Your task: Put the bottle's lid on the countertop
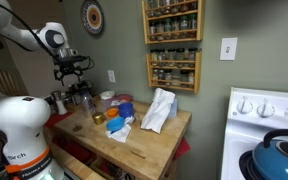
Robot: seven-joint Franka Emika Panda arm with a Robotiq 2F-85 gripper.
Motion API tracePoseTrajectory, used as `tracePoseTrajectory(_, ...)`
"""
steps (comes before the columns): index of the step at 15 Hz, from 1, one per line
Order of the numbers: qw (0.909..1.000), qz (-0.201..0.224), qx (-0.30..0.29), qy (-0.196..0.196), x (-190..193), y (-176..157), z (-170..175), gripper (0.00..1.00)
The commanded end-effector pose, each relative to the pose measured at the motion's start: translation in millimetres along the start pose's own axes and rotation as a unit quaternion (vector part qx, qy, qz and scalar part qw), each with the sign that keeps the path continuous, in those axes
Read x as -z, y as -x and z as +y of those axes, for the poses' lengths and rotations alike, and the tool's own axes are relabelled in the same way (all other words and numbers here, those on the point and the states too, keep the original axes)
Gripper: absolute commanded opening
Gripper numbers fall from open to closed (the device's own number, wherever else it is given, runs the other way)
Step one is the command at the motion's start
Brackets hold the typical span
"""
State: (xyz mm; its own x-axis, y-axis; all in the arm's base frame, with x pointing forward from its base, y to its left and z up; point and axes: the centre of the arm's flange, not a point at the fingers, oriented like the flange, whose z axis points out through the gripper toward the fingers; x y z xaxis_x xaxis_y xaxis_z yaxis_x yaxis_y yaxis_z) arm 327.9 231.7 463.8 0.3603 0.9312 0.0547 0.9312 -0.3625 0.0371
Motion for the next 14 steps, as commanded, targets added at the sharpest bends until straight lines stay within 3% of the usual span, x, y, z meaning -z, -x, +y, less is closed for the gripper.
tracePoseTrajectory(1,0.9947,0.031,0.095,0.025,-25,-23,-18,1.00)
tracePoseTrajectory(6,0.9755,0.054,0.197,0.080,-53,-43,-14,1.00)
tracePoseTrajectory(14,0.9633,0.025,0.241,0.116,-87,-31,27,1.00)
